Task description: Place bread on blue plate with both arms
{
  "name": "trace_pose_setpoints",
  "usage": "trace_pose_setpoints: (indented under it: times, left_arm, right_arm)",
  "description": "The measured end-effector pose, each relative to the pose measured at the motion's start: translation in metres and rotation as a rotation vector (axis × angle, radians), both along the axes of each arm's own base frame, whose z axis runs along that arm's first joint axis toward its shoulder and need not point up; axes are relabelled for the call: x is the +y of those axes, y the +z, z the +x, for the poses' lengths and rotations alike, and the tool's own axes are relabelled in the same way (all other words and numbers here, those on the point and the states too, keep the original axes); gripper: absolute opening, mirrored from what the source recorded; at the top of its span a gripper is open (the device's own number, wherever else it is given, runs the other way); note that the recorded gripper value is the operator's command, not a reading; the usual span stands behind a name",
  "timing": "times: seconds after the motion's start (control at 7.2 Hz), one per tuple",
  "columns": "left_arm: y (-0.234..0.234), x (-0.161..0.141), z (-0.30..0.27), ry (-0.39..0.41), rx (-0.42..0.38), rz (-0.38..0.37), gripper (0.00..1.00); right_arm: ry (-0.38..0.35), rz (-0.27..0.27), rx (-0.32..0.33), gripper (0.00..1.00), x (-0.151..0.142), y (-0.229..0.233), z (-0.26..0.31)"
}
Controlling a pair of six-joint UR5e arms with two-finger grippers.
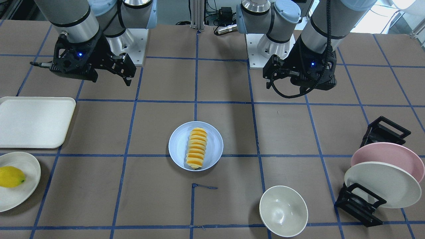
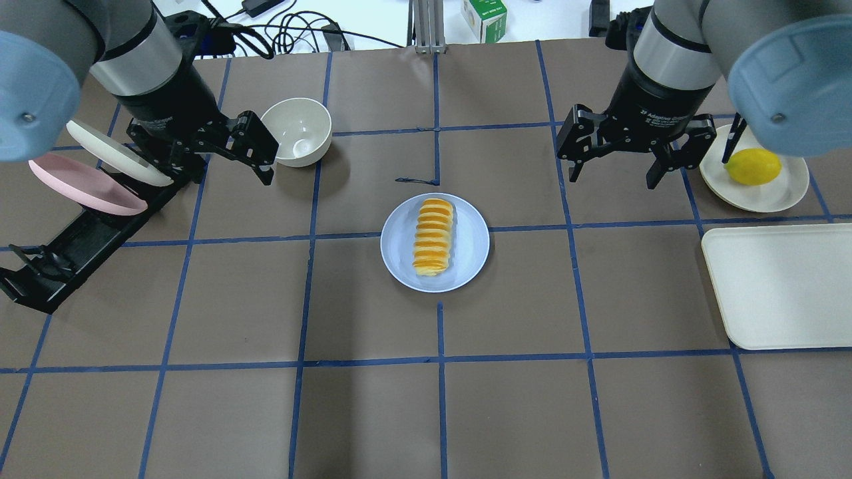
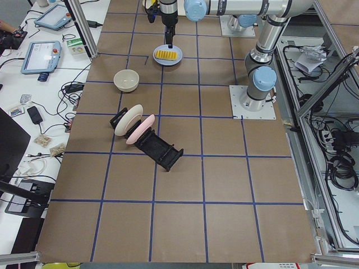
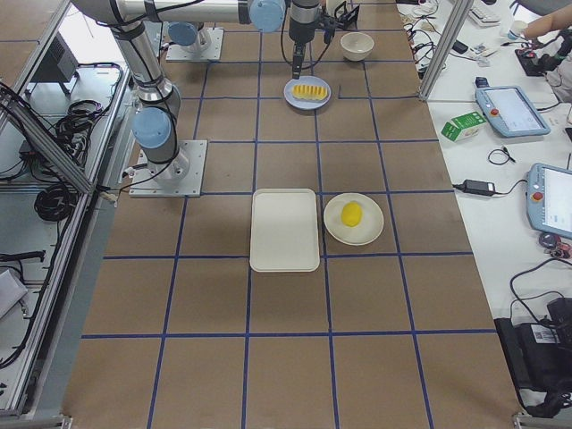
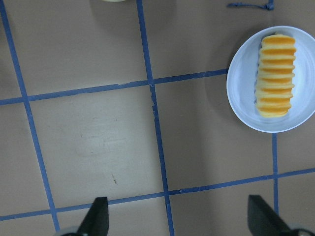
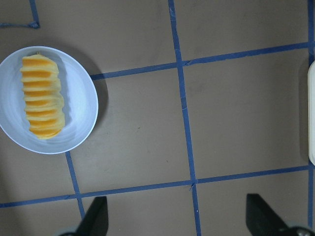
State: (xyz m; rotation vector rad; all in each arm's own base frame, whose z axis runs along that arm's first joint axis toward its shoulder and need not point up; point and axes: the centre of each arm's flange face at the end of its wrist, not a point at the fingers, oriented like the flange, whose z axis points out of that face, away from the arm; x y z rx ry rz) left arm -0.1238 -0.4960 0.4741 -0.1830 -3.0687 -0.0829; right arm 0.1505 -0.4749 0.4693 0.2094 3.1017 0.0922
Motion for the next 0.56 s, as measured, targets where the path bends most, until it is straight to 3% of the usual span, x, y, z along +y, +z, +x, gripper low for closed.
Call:
trace_pose_setpoints:
  times: [0.56]
  left_arm:
    - [0.0027, 0.0017, 0.0000, -0.001, -0.001, -0.006, 1.00]
  right_arm:
    - [-0.001, 0.001, -0.001, 1.00, 0.0001, -0.0003, -0.0001]
